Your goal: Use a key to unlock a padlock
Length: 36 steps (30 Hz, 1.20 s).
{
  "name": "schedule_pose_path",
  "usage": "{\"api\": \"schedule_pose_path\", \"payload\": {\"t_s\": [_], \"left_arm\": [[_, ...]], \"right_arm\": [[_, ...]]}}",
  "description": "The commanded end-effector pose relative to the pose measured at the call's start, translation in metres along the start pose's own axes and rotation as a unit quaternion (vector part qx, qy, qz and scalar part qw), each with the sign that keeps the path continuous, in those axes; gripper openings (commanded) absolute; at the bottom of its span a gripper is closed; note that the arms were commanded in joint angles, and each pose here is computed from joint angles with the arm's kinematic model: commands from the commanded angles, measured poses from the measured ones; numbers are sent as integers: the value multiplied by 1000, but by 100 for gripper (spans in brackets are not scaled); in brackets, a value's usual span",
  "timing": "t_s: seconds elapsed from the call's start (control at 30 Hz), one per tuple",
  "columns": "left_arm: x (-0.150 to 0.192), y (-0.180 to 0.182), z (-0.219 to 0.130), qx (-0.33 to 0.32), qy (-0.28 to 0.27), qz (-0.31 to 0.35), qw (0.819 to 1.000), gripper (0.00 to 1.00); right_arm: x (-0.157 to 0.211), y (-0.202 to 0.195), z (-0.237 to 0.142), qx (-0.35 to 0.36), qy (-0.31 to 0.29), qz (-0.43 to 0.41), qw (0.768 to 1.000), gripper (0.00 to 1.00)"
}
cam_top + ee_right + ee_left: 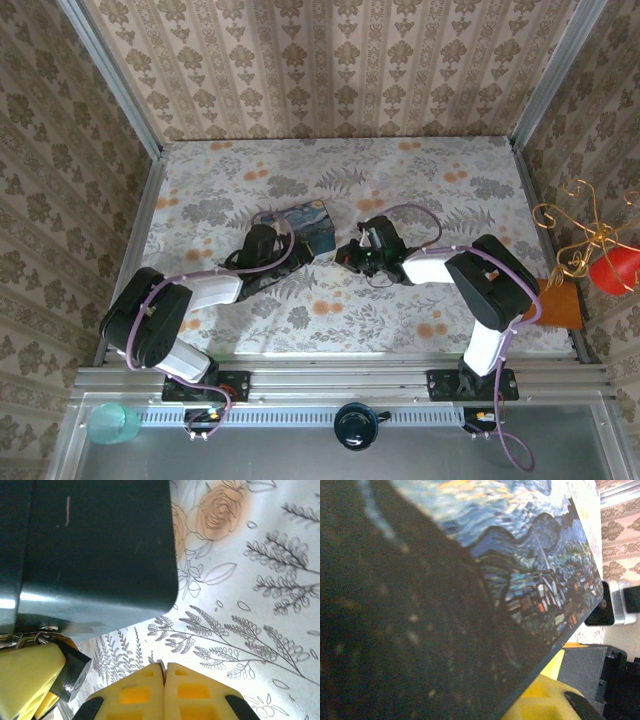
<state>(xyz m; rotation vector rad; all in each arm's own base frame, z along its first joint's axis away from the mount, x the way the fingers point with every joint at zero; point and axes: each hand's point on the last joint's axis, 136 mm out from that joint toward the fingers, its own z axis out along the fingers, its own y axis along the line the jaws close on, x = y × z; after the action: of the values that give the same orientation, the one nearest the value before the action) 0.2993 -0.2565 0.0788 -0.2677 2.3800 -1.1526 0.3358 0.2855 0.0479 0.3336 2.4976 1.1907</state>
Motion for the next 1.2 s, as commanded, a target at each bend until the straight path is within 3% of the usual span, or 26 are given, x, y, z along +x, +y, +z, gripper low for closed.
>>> {"api": "schedule_pose_path", "payload": {"t_s": [0.0,0.53,1.17], "left_arm": [[-12,-6,-1,32,-25,-28,999,16],[-14,-5,7,98,-32,-110,989,13],[-20,-4,6,116,-45,-139,983,12]], "right_arm": [[-13,30,-9,-55,-45,35,997,0],[-5,37,-1,-105,-62,117,986,0],[-2,31,5,-121,-62,165,977,0]]}}
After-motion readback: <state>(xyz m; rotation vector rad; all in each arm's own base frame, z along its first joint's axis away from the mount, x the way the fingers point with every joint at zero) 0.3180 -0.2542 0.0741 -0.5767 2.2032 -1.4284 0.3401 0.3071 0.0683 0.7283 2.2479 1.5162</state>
